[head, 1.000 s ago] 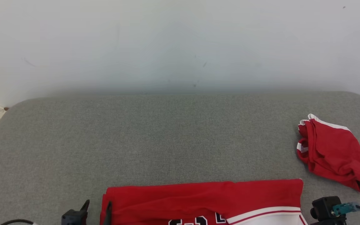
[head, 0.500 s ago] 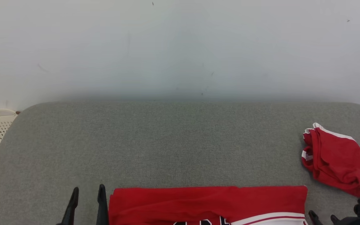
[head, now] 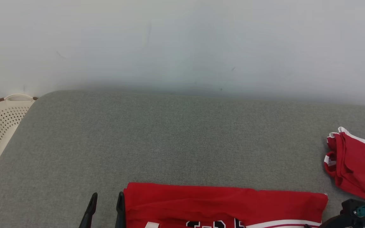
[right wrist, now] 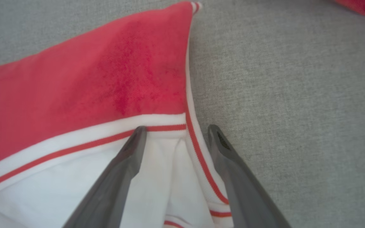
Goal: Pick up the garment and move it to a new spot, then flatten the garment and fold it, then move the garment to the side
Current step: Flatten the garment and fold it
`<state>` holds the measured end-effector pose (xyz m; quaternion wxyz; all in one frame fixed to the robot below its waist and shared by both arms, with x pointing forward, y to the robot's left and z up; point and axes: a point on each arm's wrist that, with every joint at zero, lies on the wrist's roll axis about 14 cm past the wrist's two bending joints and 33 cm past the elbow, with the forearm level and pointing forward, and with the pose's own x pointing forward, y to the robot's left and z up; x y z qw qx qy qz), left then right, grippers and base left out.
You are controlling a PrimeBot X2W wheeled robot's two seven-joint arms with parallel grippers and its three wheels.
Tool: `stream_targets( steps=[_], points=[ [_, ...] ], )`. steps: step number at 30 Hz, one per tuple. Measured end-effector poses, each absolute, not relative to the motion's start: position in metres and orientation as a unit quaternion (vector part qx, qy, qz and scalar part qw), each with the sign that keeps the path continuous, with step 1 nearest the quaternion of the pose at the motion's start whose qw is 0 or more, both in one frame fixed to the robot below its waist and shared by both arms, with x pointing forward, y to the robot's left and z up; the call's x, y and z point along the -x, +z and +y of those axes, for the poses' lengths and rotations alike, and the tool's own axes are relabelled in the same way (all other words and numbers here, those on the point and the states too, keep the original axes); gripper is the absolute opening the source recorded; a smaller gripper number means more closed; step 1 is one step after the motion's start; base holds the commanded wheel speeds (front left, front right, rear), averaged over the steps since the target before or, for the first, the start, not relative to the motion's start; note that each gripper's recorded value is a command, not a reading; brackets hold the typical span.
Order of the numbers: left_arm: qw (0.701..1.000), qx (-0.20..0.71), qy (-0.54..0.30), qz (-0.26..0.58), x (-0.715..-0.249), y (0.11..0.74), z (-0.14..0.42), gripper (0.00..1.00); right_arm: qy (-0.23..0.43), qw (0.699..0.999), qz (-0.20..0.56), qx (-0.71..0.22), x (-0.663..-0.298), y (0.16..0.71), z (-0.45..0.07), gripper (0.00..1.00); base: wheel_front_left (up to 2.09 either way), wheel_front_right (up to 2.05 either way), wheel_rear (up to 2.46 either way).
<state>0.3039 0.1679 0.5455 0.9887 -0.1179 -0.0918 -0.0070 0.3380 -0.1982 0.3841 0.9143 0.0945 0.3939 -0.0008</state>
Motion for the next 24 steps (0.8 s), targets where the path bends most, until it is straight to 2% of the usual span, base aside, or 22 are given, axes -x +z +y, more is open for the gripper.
stream_targets(
  steps=[5,10,11,12,13,24],
  points=[
    [0.990,0.111,0.000,-0.083,-0.303,0.539,0.171,1.00,-0.004,0.895,0.441,-0.068,-0.335,0.368,-0.199,1.00,0.00,0.00,0.00],
    [0.991,0.110,0.007,-0.076,-0.304,0.536,0.174,1.00,0.000,0.888,0.454,-0.074,-0.336,0.364,-0.196,1.00,0.00,0.00,0.00],
    [0.991,0.111,0.007,-0.074,-0.304,0.535,0.173,1.00,0.001,0.887,0.455,-0.075,-0.336,0.363,-0.195,0.38,0.00,0.00,0.00],
    [0.991,0.111,0.006,-0.073,-0.304,0.535,0.173,1.00,0.002,0.887,0.455,-0.076,-0.336,0.363,-0.194,0.13,0.00,0.00,0.00],
    [0.991,0.111,0.006,-0.073,-0.305,0.535,0.173,1.00,0.004,0.888,0.454,-0.077,-0.336,0.363,-0.194,0.00,0.00,0.00,0.00],
    [0.992,0.107,-0.004,-0.069,-0.309,0.534,0.166,1.00,-0.041,0.904,0.418,-0.084,-0.332,0.376,-0.223,0.00,0.00,0.00,0.00]
  ],
)
